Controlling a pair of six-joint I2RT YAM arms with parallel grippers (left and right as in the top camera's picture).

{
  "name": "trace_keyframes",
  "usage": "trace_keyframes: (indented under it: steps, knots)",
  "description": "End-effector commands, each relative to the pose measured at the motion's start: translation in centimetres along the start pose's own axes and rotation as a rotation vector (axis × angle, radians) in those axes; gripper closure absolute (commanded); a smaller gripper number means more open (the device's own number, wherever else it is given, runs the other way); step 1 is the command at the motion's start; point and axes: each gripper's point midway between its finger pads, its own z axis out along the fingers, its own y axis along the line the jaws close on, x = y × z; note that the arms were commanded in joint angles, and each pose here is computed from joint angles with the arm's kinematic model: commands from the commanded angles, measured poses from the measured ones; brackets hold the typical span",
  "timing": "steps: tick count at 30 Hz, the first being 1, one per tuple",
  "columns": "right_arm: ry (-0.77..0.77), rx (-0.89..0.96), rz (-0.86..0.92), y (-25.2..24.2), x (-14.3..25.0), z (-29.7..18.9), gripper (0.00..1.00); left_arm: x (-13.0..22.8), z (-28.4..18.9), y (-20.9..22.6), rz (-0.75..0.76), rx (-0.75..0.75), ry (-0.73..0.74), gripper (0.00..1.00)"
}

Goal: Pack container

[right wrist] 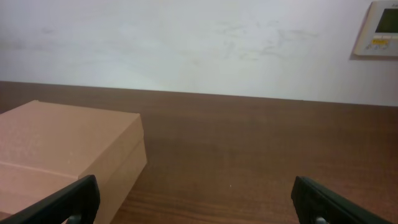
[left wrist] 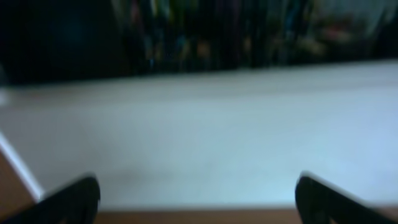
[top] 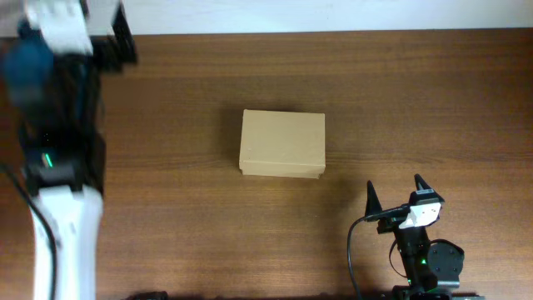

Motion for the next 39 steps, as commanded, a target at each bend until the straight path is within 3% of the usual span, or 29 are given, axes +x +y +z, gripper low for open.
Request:
trace_keyframes:
  steps: [1,6,11,25,39]
  knots:
    - [-0.003,-0.021,0.001,0.4,0.2,0.0,0.01,7.2,-2.5,-1.0,-0.012,0.024,0.1,0.0]
    - [-0.003,-0.021,0.001,0.4,0.2,0.0,0.01,15.1,-7.7,-1.8,-0.017,0.03,0.183,0.0]
    - [-0.003,-0.021,0.001,0.4,0.2,0.0,0.01,19.7,-12.6,-2.5,-0.015,0.028,0.153,0.0]
    - [-0.003,-0.021,0.001,0.4,0.2,0.0,0.01,23.8,-16.7,-4.0,-0.005,0.057,-0.01,0.0]
    - [-0.003,-0.021,0.001,0.4,0.2,0.0,0.01,27.2,-17.3,-5.0,-0.007,0.098,0.122,0.0]
